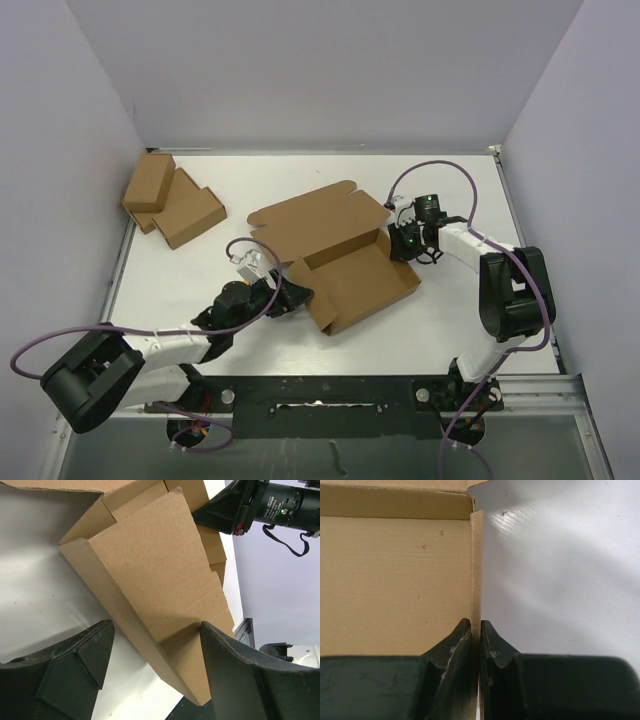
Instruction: Fold the paper box
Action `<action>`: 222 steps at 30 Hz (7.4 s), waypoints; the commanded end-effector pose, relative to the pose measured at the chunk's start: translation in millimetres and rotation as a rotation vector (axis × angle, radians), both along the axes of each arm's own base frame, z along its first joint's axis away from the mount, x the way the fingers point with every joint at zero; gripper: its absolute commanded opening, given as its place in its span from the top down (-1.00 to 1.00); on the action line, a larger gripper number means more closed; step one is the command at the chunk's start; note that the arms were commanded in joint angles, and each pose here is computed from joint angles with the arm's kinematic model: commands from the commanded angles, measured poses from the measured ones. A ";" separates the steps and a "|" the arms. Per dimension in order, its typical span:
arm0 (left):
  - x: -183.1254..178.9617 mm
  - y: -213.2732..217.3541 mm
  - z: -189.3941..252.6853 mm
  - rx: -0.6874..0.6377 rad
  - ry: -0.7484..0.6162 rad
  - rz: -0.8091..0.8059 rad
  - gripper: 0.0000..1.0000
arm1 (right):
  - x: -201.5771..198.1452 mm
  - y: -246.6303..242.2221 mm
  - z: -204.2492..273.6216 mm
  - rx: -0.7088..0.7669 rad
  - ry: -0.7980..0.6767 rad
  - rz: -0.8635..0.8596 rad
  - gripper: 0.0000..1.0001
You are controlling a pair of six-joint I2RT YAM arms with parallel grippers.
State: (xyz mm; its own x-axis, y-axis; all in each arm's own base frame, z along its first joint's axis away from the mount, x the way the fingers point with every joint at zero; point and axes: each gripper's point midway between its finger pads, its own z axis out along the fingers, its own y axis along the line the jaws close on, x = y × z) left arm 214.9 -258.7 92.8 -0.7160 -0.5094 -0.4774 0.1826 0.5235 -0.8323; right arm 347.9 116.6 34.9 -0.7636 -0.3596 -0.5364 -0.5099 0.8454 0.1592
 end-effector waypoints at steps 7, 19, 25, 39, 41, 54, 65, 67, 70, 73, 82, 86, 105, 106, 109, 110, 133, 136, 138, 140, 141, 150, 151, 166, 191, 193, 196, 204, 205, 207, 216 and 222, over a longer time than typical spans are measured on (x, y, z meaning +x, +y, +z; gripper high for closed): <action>17.4 -6.4 10.8 0.069 0.092 0.060 -0.43 | 10.8 11.2 12.4 0.046 -0.048 0.016 0.85; 24.4 -27.9 17.7 0.095 0.125 0.041 -0.21 | 10.8 11.2 12.3 0.046 -0.048 0.016 0.86; 25.5 -29.8 14.5 0.157 0.223 0.078 -0.20 | 10.3 11.8 11.1 0.044 -0.045 0.020 0.86; 17.2 -27.9 -6.6 0.289 0.401 0.114 -0.22 | 7.2 23.7 15.9 0.053 -0.058 0.051 0.86; 18.1 -31.7 -8.4 0.306 0.410 0.099 -0.22 | 6.7 24.7 15.2 0.051 -0.058 0.056 0.86; 4.9 -31.2 -42.5 0.461 0.529 0.029 0.16 | 6.6 25.9 16.8 0.055 -0.061 0.059 0.86; -7.8 -15.3 -68.1 0.648 0.664 0.028 0.28 | 3.5 32.4 17.9 0.062 -0.059 0.073 0.86; -11.3 -13.9 -74.2 0.673 0.691 0.027 0.29 | 2.9 34.5 18.5 0.065 -0.061 0.079 0.86; -18.2 -3.9 -82.3 0.741 0.754 0.049 0.29 | 1.7 36.5 18.4 0.067 -0.058 0.082 0.86; -18.7 2.1 -79.8 0.785 0.768 0.062 0.16 | 0.4 39.8 19.9 0.073 -0.060 0.093 0.86; -9.3 -9.9 -69.0 0.717 0.700 0.027 0.53 | -1.1 44.3 24.4 0.085 -0.066 0.103 0.86; -11.4 -8.7 -71.3 0.738 0.720 0.017 0.83 | -2.2 46.2 26.0 0.092 -0.066 0.108 0.86; 75.4 29.1 -45.1 1.032 0.563 -0.187 0.41 | -13.2 63.9 57.5 0.258 -0.066 0.158 -0.19; 78.2 28.3 -44.1 1.030 0.557 -0.195 0.31 | -12.5 61.9 56.7 0.258 -0.062 0.151 -0.20; 83.6 23.5 -39.6 1.013 0.543 -0.217 0.10 | -10.6 57.7 54.4 0.249 -0.057 0.138 -0.25; 85.4 21.0 -37.3 1.004 0.533 -0.222 0.06 | -10.6 57.1 53.4 0.247 -0.054 0.137 -0.25; 67.8 36.2 11.3 0.883 0.302 -0.171 -0.35 | -2.8 25.7 57.2 0.160 -0.079 0.167 -0.96; 74.7 51.3 31.0 0.881 0.182 -0.090 -0.36 | -3.0 18.3 68.9 0.154 -0.120 0.195 -0.96; 76.7 59.9 40.4 0.865 0.100 -0.062 -0.37 | -4.5 15.5 76.9 0.154 -0.152 0.213 -0.96; 76.2 71.4 47.2 0.868 0.032 -0.056 -0.44 | -5.1 12.4 87.7 0.144 -0.197 0.234 -0.96; 74.5 78.4 48.1 0.889 -0.005 -0.076 -0.43 | -5.0 10.0 93.1 0.141 -0.217 0.240 -0.96; 59.0 141.7 38.0 1.046 -0.041 -0.268 -0.73 | -4.3 -1.8 167.7 0.149 -0.510 0.288 -0.96; 59.3 142.5 32.2 1.032 -0.026 -0.301 -0.77 | -10.2 7.6 171.3 0.198 -0.487 0.339 -0.96; 67.4 131.9 -29.0 0.948 0.190 -0.558 -0.15 | -29.2 6.2 140.5 0.407 -0.351 0.367 -0.95; 90.5 130.5 -2.1 0.926 0.099 -0.394 0.99 | -32.7 -1.6 151.5 0.467 -0.367 0.338 -0.95; 88.0 112.9 22.9 0.840 0.007 -0.380 1.00 | -32.4 -2.1 151.5 0.470 -0.367 0.336 -0.95; 78.2 76.4 64.5 0.667 -0.147 -0.370 1.00 | -31.9 -2.2 150.2 0.473 -0.363 0.333 -0.95; 55.6 -19.8 86.8 0.553 -0.286 -0.399 1.00 | -29.8 -6.0 148.4 0.481 -0.358 0.312 -0.95; 57.3 -26.9 82.1 0.574 -0.286 -0.403 1.00 | -29.6 -6.5 148.7 0.482 -0.358 0.310 -0.96; 64.5 -37.3 64.4 0.634 -0.252 -0.396 1.00 | -28.9 -8.3 148.3 0.482 -0.359 0.303 -0.96; 79.9 -77.0 0.2 0.901 -0.161 -0.524 0.81 | -26.8 -12.3 145.4 0.479 -0.352 0.285 -0.96; 89.0 -90.7 -17.8 0.960 -0.150 -0.555 0.25 | -26.0 -13.1 143.3 0.477 -0.345 0.282 -0.96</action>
